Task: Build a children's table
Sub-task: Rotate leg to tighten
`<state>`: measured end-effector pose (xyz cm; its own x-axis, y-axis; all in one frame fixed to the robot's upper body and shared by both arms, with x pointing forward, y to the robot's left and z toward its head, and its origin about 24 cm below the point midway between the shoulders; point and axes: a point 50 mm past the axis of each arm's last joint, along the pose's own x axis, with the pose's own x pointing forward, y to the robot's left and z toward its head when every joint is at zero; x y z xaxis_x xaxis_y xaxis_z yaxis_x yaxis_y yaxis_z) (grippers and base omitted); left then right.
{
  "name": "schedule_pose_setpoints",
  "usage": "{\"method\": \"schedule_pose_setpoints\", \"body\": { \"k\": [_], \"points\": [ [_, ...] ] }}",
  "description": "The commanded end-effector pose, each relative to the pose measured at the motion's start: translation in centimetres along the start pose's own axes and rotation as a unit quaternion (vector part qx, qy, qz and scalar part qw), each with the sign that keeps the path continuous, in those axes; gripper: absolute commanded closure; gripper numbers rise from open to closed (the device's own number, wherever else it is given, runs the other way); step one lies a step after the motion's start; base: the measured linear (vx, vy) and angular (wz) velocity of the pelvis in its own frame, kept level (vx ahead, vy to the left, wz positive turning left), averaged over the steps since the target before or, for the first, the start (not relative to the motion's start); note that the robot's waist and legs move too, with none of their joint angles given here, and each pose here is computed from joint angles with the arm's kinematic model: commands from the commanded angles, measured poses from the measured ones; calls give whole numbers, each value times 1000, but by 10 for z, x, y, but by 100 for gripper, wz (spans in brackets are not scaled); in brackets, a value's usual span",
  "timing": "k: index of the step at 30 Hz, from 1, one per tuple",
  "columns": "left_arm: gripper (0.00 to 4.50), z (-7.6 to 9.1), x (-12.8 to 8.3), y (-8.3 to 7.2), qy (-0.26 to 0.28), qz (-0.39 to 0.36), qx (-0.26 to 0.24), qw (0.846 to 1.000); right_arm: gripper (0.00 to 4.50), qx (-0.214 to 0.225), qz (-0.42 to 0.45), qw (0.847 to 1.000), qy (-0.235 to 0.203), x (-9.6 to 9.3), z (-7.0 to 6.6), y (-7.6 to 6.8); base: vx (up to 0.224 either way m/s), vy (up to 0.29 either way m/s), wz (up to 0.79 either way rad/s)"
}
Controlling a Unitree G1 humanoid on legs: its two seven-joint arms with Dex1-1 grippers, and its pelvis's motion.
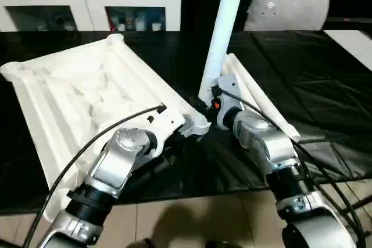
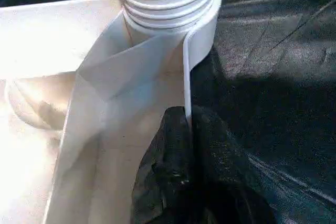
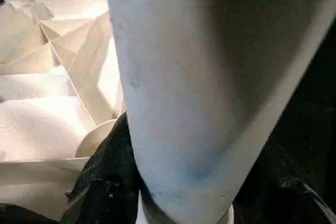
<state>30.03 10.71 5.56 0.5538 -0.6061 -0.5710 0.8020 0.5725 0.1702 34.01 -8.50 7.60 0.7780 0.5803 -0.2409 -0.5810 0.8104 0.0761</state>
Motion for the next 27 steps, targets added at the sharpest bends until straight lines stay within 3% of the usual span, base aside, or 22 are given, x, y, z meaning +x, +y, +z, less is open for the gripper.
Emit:
{"method": "schedule_pose_setpoints", "body": {
  "k": [1,3,15,27],
  "points": [
    [450,-5,3,-4,13,-28,5,1000,227,40,-36,995,87,-16,-46,-19,86,48,-17],
    [450,-7,2,0,16,-26,7,1000,189,38,-33,995,83,-19,-45,-23,65,7,16],
    [450,-11,-1,10,18,-37,23,999,91,-10,31,999,43,-43,-34,-33,47,-9,2],
    [450,-25,-8,14,35,-109,71,991,5,-103,112,988,32,-69,-15,-46,14,-3,0]
  ]
}}
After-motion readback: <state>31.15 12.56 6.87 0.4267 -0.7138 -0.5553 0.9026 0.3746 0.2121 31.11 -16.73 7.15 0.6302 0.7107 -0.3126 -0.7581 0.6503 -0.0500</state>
